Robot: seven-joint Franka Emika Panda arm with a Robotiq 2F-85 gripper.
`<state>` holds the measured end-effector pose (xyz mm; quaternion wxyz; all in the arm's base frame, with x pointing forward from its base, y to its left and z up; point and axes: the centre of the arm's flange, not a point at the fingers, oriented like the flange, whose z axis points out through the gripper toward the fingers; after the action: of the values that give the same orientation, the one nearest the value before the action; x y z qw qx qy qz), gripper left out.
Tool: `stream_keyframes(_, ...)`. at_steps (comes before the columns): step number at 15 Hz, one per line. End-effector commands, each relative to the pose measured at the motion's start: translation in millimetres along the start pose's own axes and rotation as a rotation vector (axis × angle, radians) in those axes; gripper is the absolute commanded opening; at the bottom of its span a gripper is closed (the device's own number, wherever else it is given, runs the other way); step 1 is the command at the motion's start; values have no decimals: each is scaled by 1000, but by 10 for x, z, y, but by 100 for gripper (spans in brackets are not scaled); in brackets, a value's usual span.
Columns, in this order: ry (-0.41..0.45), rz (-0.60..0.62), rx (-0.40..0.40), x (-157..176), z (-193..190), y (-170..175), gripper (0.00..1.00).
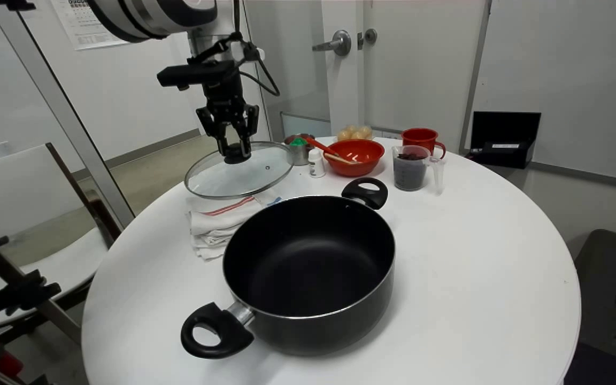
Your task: Take the lid off the pot
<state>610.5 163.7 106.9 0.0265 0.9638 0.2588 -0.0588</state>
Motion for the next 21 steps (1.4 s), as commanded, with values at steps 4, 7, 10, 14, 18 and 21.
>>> stream_keyframes(4, -54, -49, 54, 276, 278, 153, 25)
stream_keyframes(7, -50, -45, 43, 287, 334, 170, 25)
stream_keyframes(10, -60, -31, 30, 292, 422, 199, 25)
stream_keyframes(14, -90, -13, 16, 306, 570, 267, 25)
stream_keyframes(18, -117, -11, 6, 329, 690, 293, 25)
stream_keyframes(21, -125, -11, 5, 355, 703, 286, 25)
